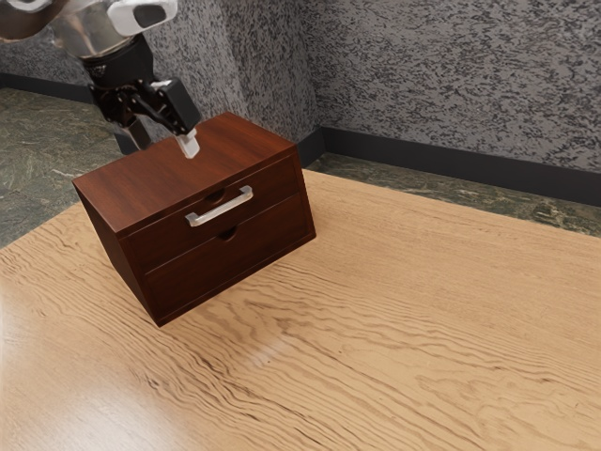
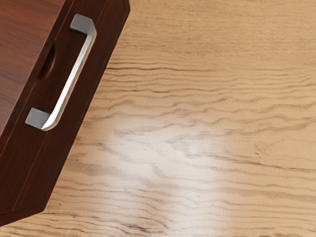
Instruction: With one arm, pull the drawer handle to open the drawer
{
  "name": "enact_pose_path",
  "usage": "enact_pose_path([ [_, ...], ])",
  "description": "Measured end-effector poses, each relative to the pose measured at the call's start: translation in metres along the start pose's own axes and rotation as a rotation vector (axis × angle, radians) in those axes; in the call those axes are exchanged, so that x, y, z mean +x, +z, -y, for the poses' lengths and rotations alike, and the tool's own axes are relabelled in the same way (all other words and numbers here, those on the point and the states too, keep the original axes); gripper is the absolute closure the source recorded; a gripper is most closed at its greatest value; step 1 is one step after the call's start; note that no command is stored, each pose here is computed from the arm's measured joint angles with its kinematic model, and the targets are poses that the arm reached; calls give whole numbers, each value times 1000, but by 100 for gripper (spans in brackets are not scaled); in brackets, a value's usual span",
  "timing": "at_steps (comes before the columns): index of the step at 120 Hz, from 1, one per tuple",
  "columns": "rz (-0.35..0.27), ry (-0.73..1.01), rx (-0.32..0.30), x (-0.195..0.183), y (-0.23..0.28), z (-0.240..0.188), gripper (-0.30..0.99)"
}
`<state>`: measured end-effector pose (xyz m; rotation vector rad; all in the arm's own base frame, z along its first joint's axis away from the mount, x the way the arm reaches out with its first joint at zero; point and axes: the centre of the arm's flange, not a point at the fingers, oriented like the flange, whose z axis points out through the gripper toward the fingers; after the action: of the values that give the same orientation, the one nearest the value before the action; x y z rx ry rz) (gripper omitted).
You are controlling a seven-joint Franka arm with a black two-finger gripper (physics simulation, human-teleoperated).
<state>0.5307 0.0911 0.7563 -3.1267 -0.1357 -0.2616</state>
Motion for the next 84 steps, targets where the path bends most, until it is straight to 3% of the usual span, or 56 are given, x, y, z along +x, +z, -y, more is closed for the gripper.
enact_pose_path([
  [34, 51, -21, 26, 20, 39, 14, 0],
  [64, 98, -20, 42, 10, 48, 6, 0],
  [84, 86, 15, 41, 43, 86, -2, 0],
])
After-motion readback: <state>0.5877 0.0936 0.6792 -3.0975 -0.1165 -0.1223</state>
